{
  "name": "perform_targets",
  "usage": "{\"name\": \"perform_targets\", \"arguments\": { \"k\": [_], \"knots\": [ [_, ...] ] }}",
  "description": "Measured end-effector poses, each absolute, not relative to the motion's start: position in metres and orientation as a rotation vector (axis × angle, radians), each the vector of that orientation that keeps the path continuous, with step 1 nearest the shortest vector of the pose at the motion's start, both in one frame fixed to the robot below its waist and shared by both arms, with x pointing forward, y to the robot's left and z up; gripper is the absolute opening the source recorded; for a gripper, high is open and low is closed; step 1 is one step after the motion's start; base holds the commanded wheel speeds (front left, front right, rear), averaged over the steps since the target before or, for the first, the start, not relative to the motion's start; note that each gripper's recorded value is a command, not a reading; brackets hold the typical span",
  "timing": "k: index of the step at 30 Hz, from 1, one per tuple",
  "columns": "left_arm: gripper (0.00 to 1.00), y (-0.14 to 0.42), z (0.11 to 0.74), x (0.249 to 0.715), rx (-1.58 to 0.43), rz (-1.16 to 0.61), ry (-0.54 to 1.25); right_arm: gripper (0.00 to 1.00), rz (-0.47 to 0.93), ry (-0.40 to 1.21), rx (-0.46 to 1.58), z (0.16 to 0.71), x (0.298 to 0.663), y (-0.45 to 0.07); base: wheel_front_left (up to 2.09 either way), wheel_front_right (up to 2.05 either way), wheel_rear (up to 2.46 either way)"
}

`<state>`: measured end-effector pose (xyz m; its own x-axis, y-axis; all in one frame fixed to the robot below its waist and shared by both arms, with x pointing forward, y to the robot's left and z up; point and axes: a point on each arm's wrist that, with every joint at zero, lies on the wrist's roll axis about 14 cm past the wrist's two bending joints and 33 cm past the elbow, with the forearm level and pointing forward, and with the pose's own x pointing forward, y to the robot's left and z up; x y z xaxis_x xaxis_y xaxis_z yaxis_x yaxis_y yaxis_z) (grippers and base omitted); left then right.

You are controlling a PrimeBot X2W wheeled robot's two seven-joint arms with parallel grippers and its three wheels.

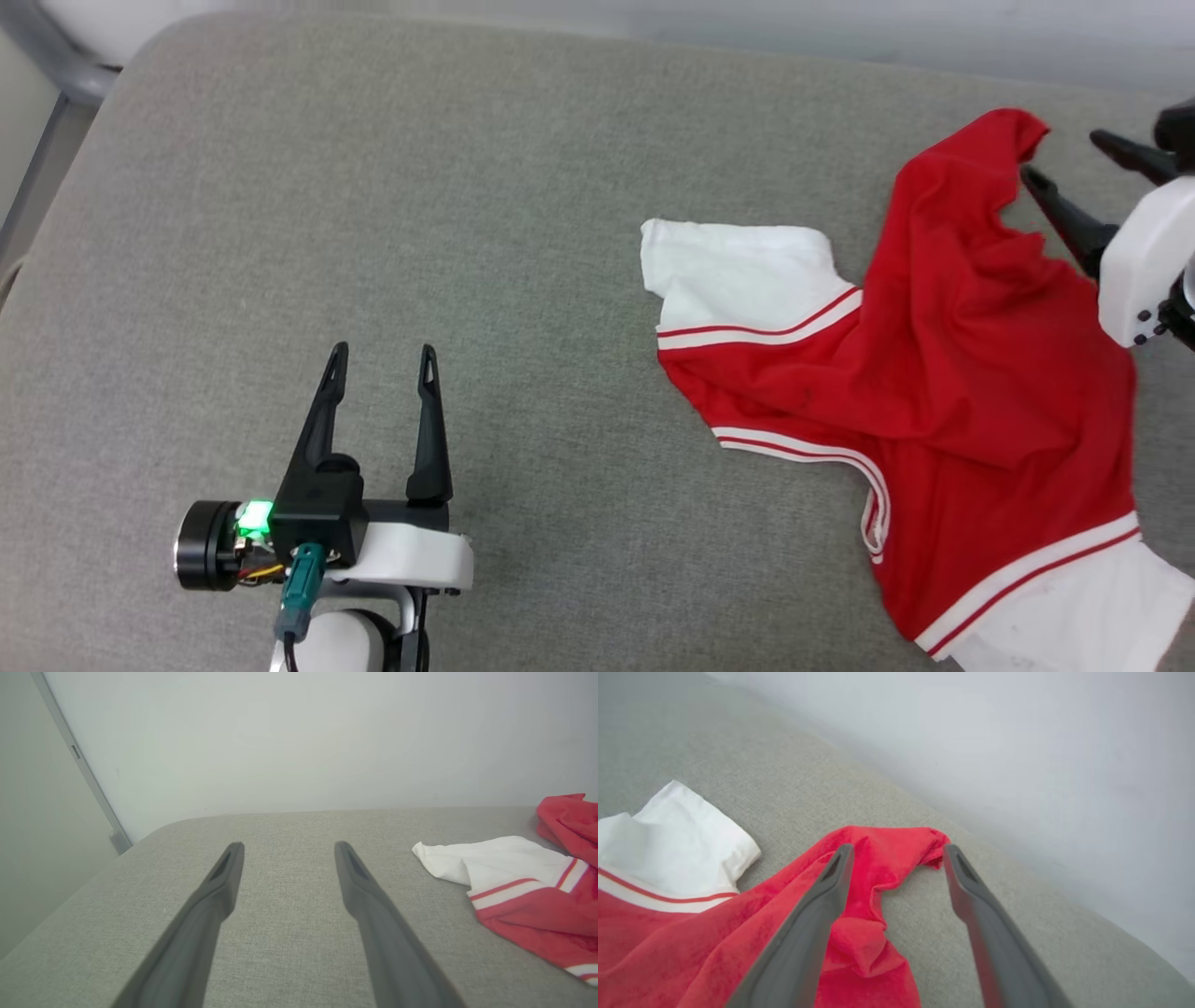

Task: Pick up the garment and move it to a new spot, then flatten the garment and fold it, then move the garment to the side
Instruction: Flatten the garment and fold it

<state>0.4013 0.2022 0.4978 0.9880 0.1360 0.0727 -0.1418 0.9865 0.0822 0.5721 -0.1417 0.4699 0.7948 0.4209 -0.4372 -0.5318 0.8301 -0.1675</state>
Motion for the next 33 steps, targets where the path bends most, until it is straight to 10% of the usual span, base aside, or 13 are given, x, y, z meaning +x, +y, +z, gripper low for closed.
{"name": "perform_targets", "arguments": {
  "k": [17,33],
  "knots": [
    [1.00,0.188,0.521,0.382,0.100,0.067,-0.134,1.00,0.260,-0.197,-0.076,0.571,0.495,-0.185,0.00,0.00,0.00],
    [1.00,0.187,0.542,0.387,0.120,-0.004,-0.191,1.00,0.060,-0.149,0.051,0.531,0.381,-0.195,0.00,0.00,0.00]
  ]
}}
